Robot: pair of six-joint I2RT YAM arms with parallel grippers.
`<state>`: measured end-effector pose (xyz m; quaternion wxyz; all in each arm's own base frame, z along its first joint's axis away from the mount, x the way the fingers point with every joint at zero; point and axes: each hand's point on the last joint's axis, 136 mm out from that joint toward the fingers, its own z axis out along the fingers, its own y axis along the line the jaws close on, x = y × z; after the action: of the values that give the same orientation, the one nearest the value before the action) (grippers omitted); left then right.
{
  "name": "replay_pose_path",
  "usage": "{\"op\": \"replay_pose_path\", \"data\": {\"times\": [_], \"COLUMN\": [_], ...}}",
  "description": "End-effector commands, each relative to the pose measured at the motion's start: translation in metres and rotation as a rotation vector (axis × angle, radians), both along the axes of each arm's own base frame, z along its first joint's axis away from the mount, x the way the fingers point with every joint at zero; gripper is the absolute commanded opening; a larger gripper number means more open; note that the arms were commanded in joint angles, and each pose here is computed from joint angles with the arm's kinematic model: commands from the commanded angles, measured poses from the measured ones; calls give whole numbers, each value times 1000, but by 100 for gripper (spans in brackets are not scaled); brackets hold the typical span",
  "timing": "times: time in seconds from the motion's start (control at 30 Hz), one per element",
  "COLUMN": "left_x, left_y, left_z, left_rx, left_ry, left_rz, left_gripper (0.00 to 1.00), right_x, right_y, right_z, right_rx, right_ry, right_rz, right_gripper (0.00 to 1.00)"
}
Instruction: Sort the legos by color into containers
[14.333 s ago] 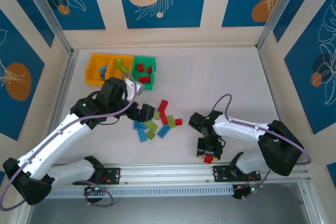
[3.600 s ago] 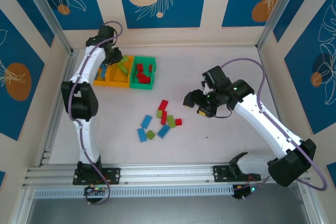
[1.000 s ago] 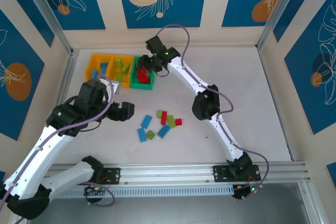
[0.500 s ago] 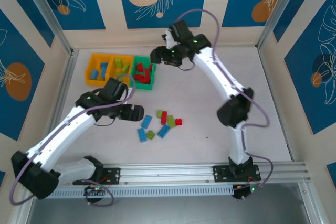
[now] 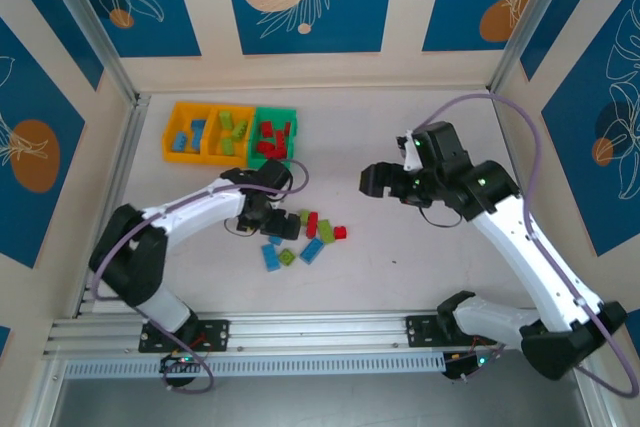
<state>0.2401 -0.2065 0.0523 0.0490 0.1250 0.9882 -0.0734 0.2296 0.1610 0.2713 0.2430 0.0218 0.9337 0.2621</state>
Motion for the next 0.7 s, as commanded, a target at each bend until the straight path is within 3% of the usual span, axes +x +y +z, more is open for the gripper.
{"op": "replay_pose_path", "data": {"times": [0.0, 0.2, 0.4, 0.5, 0.67], "left_x": [-1, 6, 7, 10, 34], "left_y": [-13, -5, -9, -13, 2], "left_z": [-25, -40, -34, -13, 50], "left_rx": [-19, 38, 19, -22, -63], "left_ry": [56, 38, 31, -14, -163], "left_rz": [0, 27, -14, -34, 2], "left_gripper": [90, 73, 33, 28, 28], "right_x": [-3, -10, -12, -11, -8], "right_y": [-17, -26, -28, -27, -25], "right_z": [1, 0, 0, -1, 1], "right_rx": [-12, -21, -9, -3, 14], "right_ry": [-6, 9, 15, 18, 19], "right_rz": [-69, -84, -104, -106, -109], "right_gripper": [90, 90, 90, 90, 90]}}
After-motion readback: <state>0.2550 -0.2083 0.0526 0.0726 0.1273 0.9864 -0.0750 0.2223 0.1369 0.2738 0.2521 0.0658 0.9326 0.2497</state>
